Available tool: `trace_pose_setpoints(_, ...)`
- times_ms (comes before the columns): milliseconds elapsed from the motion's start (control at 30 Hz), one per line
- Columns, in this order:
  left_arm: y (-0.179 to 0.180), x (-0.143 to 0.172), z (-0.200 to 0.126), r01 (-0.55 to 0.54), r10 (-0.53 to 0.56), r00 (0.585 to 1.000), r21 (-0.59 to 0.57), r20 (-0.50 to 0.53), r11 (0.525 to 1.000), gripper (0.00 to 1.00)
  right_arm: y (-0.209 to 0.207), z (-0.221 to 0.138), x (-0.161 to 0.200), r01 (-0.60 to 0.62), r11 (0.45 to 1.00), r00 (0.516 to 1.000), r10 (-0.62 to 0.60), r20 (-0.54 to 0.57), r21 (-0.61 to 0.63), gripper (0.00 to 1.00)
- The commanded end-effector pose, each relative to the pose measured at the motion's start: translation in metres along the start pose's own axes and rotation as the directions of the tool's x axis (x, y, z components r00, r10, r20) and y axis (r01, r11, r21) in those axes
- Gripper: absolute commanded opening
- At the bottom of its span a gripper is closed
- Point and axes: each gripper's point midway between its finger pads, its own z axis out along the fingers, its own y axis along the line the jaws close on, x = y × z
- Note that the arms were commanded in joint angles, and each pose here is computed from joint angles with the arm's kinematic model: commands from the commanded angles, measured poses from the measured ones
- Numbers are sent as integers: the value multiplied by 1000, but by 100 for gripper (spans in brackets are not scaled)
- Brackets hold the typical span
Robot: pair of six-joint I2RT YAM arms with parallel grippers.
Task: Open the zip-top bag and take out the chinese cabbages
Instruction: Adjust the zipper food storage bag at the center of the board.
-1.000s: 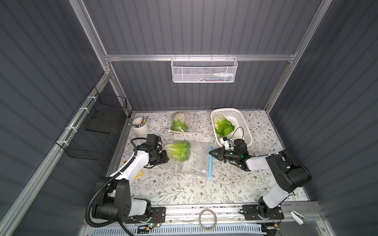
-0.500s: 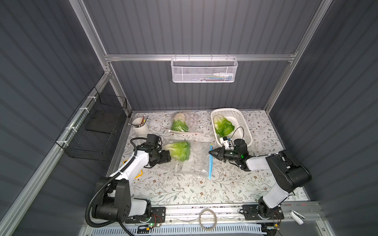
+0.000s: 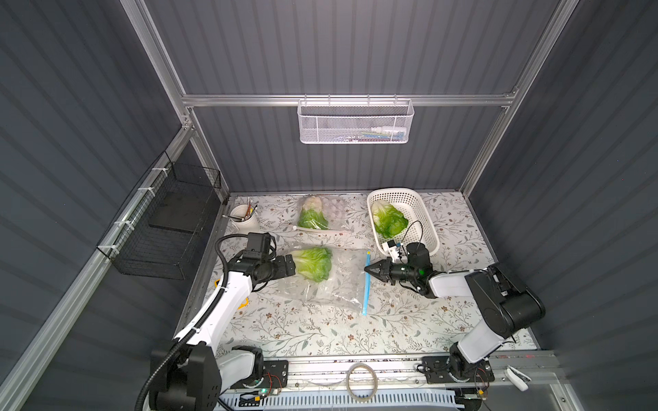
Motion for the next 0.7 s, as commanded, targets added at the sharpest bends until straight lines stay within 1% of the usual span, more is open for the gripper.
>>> trace_pose_setpoints(0, -7, -26, -16, 9, -10, 995, 17, 98, 1000, 100, 9, -2, -2, 58, 998, 998, -58, -5, 2, 0)
trace_pose_setpoints(133, -12, -37, -17, -18, 15, 994, 25, 105, 1000, 99, 11, -4, 0, 74, 997, 997, -74, -8, -1, 0)
trace_pose_setpoints(233, -10, -39, -11, -24, 23, 996, 8, 88, 1000, 82, 12, -5, 1, 82, 997, 997, -82, -11, -3, 0)
trace_pose_setpoints(300, -4, -40, -6, -14, 16, 997, -31, 70, 999, 71, 11, -5, 2, 85, 996, 996, -85, -14, 3, 0)
trace_pose_setpoints(333, 1, -40, -3, -8, 11, 998, -55, 56, 998, 69, 9, -5, 4, 88, 996, 996, -88, -20, 8, 0)
trace_pose_setpoints(400, 5, -41, 3, 10, -8, 1000, -76, 30, 997, 69, 4, -6, 6, 88, 996, 996, -87, -30, 22, 0)
trace_pose_setpoints(500, 10, -42, 15, 60, -62, 998, -71, -16, 996, 69, -4, -6, 10, 79, 996, 996, -77, -40, 36, 0)
trace_pose_setpoints(533, 12, -42, 20, 91, -93, 995, -61, -32, 994, 66, -8, -6, 12, 72, 997, 997, -70, -46, 42, 0)
trace_pose_setpoints(600, 14, -45, 27, 167, -167, 984, -8, -55, 986, 61, -13, -6, 14, 63, 997, 997, -61, -50, 50, 0)
trace_pose_setpoints(667, 16, -47, 36, 246, -241, 967, 58, -79, 968, 57, -19, -7, 16, 56, 997, 997, -53, -55, 62, 0)
